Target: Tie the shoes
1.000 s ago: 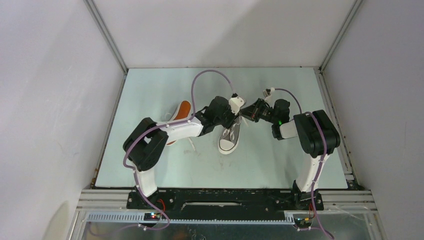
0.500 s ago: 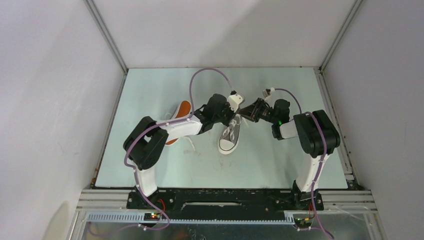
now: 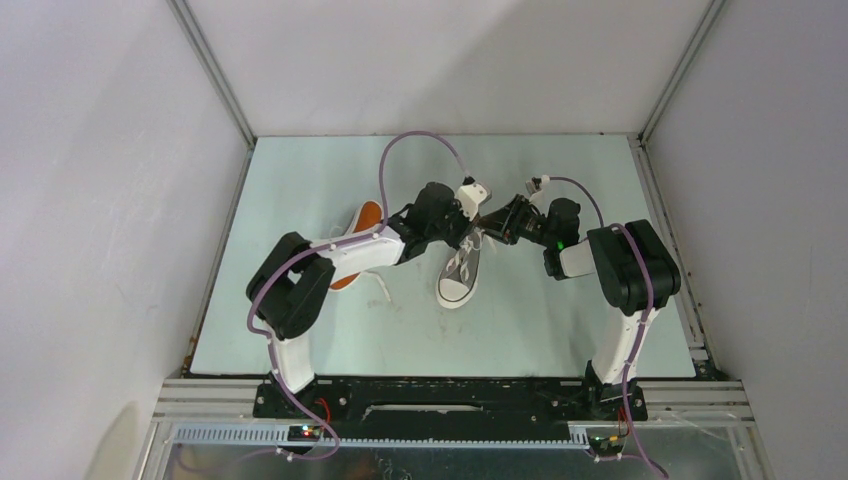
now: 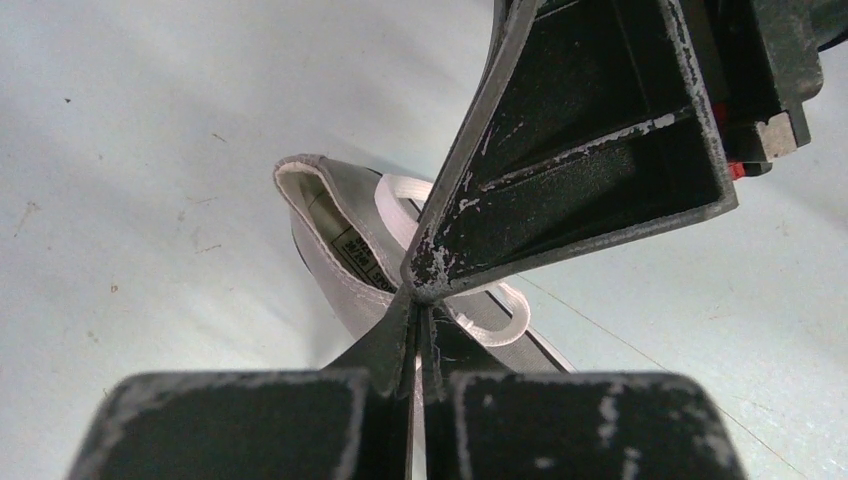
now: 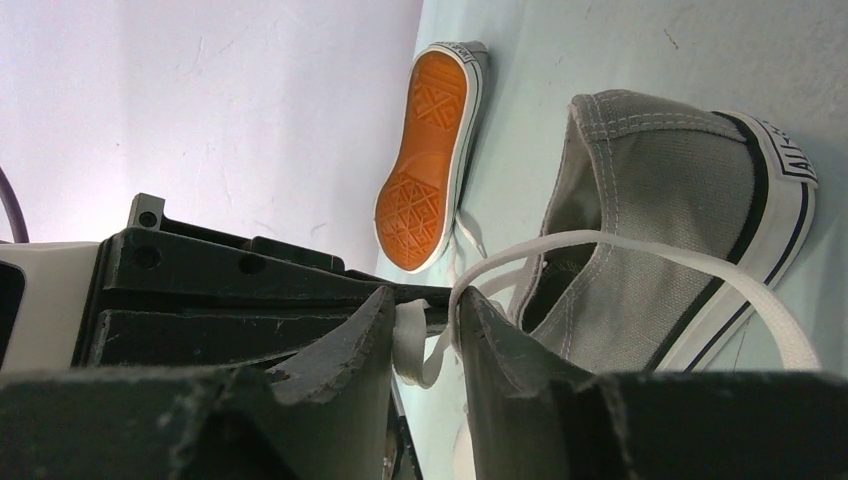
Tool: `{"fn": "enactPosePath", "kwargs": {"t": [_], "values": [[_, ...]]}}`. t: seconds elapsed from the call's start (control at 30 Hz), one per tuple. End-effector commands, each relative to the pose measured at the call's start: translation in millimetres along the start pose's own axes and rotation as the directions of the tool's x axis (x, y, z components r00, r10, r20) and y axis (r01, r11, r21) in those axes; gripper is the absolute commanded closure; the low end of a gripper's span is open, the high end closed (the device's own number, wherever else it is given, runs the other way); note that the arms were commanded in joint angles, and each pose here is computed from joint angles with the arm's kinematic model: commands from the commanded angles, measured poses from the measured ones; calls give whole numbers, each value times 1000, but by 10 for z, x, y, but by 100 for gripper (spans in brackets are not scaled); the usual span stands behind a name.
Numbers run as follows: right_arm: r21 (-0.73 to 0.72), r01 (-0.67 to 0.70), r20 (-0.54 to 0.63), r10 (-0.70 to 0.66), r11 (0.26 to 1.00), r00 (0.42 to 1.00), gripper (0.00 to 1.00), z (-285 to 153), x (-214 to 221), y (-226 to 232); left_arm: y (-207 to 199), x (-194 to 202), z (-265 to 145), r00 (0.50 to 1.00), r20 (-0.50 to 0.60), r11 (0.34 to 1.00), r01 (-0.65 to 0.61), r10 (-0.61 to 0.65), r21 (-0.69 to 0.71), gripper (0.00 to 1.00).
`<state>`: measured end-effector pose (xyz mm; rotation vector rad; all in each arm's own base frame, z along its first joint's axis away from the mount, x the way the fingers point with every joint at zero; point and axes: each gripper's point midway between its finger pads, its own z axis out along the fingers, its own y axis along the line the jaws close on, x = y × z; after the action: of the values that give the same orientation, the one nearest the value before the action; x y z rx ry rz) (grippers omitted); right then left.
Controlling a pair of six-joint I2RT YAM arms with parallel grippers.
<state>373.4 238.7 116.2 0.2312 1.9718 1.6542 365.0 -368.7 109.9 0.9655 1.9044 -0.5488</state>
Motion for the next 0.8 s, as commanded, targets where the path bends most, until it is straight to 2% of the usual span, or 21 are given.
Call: {"fn": "enactPosePath", "kwargs": {"t": [0.0,0.33,0.47,0.5,0.67,0.77], "values": [[-45,66,13,-66,997,998,69,15,-52,185,-42,-223,14,999,42,1000,12,-13,23,100],[-41,59,14,-58,997,998,86,18,-52,169,-8,-223,29,999,32,999,37,-37,2,100],[-39,56,14,-55,998,998,89,18,-51,162,37,-207,-6,999,28,999,42,-42,-23,100],[-39,56,14,-55,998,998,89,17,-53,158,49,-219,-17,999,32,999,45,-44,-27,100],[-38,59,10,-58,998,998,72,24,-38,152,62,-223,-7,997,34,998,64,-63,-25,100],[-33,56,8,-55,998,998,77,28,-29,136,74,-230,-4,995,37,996,91,-90,-25,100]]}}
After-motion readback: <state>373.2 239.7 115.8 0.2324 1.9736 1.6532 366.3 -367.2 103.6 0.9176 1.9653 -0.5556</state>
